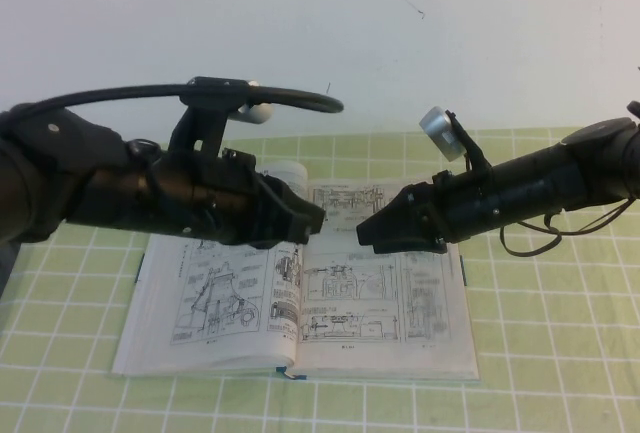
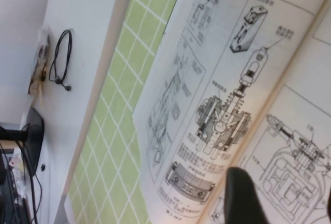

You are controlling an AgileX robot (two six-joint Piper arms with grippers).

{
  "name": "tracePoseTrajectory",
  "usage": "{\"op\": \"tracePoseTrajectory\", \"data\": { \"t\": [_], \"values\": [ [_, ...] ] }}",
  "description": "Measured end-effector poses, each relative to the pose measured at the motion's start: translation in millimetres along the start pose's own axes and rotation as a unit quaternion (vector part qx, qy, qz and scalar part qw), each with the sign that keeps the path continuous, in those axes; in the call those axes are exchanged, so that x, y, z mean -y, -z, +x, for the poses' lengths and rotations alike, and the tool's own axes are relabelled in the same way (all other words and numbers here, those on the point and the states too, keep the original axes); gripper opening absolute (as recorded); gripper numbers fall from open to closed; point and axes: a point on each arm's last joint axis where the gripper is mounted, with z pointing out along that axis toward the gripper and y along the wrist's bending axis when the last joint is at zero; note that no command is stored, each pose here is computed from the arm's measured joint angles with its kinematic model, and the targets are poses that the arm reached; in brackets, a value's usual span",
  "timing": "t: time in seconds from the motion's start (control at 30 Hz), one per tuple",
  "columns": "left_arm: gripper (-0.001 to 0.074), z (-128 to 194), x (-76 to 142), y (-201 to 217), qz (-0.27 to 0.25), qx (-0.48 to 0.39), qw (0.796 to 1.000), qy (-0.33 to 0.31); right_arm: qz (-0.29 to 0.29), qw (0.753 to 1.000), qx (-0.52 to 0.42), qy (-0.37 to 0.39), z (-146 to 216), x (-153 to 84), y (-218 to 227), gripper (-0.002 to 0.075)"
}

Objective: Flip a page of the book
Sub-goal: Open the closed book

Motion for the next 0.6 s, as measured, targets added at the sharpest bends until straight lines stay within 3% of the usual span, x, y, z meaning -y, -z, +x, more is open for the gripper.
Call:
{"op": "tracePoseTrajectory", "data": {
  "t": [0.17,0.3,0.6],
  "values": [
    [-0.0002,6.3,8.1,5.5,0.019,-0.039,0.998,-0.037,0.006,1.0,-0.001,0.004,0.1,1.1,0.0,0.0343],
    [-0.0002,12.3,1.9,3.8,-0.007,-0.048,0.998,-0.037,0.022,1.0,-0.008,0.008,-5.6,1.4,9.4,0.0342],
    [-0.0002,31.9,-25.1,-19.8,-0.064,-0.067,0.995,0.018,0.194,0.97,-0.146,0.021,-8.4,3.0,50.2,0.0342]
  ]
}}
